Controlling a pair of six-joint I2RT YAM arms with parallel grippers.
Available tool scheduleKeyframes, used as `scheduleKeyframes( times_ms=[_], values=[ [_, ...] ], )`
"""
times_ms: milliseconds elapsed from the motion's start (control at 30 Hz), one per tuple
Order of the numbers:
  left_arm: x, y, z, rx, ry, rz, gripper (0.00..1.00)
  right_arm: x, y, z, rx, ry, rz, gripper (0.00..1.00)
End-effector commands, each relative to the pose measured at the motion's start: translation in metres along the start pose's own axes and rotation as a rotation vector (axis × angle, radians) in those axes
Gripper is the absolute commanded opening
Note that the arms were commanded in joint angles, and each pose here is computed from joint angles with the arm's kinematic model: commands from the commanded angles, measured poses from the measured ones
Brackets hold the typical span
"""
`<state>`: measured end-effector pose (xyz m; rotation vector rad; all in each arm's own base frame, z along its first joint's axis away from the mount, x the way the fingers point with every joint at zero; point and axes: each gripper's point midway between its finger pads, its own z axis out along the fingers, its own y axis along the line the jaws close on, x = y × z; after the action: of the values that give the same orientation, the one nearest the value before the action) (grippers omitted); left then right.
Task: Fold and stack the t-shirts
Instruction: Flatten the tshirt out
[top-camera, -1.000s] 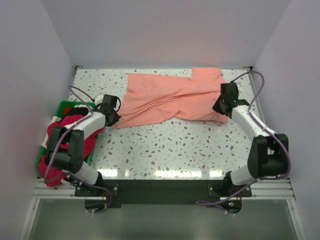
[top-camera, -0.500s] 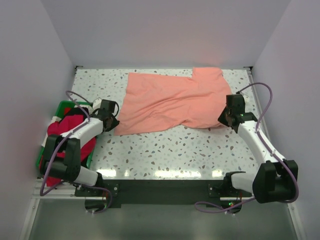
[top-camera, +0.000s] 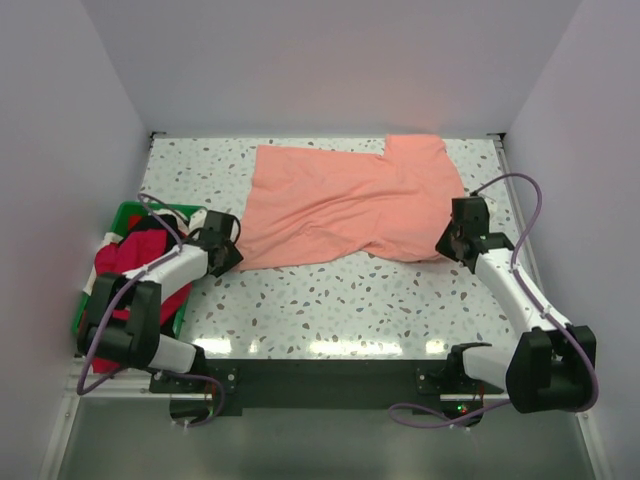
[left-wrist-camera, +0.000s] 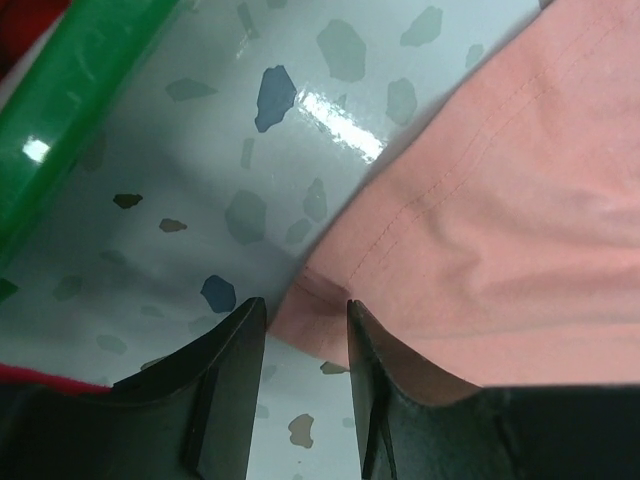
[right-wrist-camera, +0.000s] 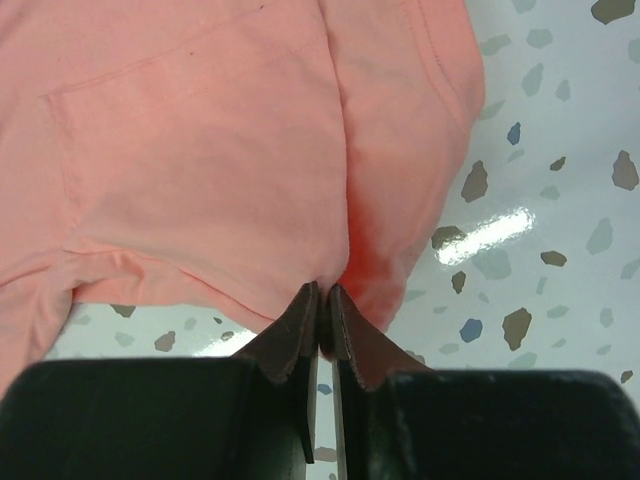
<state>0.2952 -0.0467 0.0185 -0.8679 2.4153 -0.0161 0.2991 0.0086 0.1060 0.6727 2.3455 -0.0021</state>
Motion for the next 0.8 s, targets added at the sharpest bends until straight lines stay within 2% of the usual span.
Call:
scheduleKeyframes(
  times_ms=[0,67,167,233,267,567,767],
  values=[
    [0.002,-0.006,0.006,0.006,0.0,-0.023,0.43,-0.006,0.005,-0.002,-0.034,-0.025,-0.003,0.1],
    [0.004,-0.006,0.009,-0.001,0.004,-0.018,0.38,-0.006,0.005,-0.002,-0.037,-0.025,-0.009,0.12],
    [0.002,-0.007,0.012,-0.009,0.001,-0.017,0.16,-0.003,0.004,-0.001,-0.035,-0.019,-0.014,0.17],
    [-0.005,-0.011,0.01,-0.006,-0.016,-0.01,0.08,-0.001,0.003,-0.001,-0.033,-0.017,-0.014,0.17],
    [-0.009,-0.013,0.009,-0.008,-0.024,-0.008,0.0,0.001,0.001,0.0,-0.029,-0.014,-0.012,0.17],
    [-0.061,-0.023,-0.025,0.024,-0.157,-0.015,0.0,0.009,-0.017,-0.008,0.028,-0.022,-0.01,0.04],
    [-0.072,-0.02,-0.04,0.066,-0.173,-0.03,0.0,0.001,-0.026,-0.027,0.061,-0.053,0.0,0.03]
  ],
)
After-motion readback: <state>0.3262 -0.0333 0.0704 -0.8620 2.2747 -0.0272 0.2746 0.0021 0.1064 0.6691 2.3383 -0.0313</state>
